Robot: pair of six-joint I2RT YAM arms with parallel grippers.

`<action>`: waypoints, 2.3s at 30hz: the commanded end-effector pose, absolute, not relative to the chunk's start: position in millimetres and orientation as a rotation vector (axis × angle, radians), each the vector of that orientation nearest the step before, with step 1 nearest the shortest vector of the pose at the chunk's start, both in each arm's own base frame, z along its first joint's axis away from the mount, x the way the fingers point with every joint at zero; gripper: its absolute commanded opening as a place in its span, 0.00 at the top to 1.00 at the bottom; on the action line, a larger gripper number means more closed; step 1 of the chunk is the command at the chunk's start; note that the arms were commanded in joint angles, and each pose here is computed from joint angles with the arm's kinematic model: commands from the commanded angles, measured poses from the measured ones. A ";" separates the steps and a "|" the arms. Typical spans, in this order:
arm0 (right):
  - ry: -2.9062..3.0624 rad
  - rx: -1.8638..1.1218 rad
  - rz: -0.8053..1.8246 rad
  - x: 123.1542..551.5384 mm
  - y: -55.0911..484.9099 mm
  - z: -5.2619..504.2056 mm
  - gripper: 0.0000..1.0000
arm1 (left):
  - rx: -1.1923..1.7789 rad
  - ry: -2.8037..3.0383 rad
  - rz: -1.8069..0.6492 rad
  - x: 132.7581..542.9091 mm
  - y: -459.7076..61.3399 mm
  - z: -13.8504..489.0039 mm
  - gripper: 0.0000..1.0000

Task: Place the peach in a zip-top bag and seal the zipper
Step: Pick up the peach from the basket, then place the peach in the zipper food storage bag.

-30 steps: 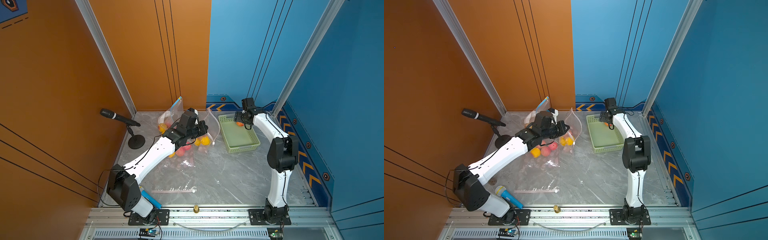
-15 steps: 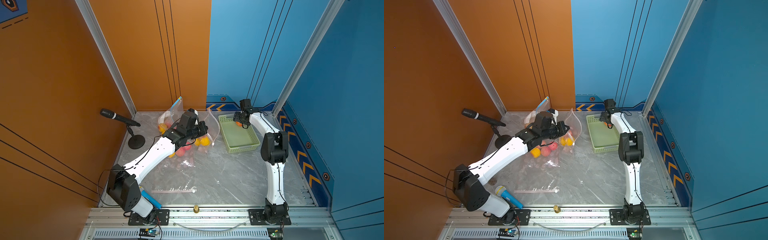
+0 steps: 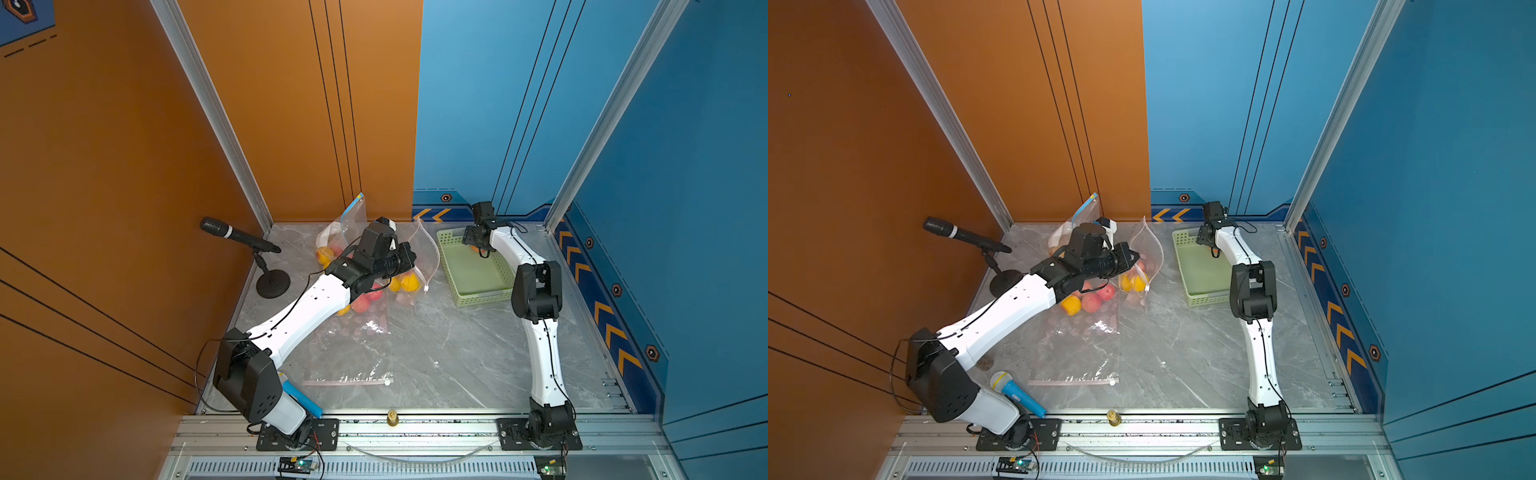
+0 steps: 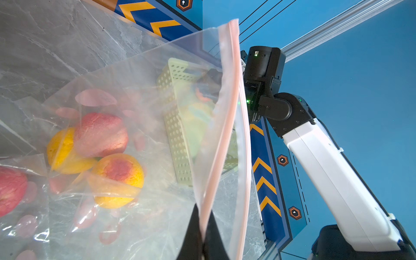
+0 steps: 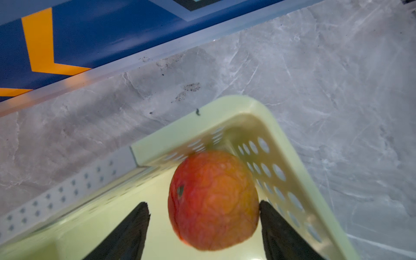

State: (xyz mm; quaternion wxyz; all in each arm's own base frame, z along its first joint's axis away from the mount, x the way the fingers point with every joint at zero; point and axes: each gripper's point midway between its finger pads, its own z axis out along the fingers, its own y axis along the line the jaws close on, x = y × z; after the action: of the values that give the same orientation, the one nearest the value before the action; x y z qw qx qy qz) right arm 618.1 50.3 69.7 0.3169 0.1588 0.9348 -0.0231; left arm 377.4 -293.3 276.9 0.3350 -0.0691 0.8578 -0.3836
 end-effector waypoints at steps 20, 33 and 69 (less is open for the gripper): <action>2.545 0.346 0.055 622.8 59.1 44.3 0.42 | -0.163 2.258 -1.008 375.5 -296.4 270.3 1.00; 2.473 0.233 0.157 576.5 89.5 123.8 0.54 | -0.162 2.266 -0.999 375.2 -295.3 266.5 1.00; 2.181 -0.356 0.552 393.6 276.8 313.1 0.54 | -0.150 2.250 -1.025 373.1 -295.6 270.9 1.00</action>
State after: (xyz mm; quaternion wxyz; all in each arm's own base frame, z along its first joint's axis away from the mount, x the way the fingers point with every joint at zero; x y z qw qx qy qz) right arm 395.7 269.7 301.4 0.4119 -0.1297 0.8755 0.2169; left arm 374.5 -295.1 270.9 0.3261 -0.0650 0.8603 -0.3864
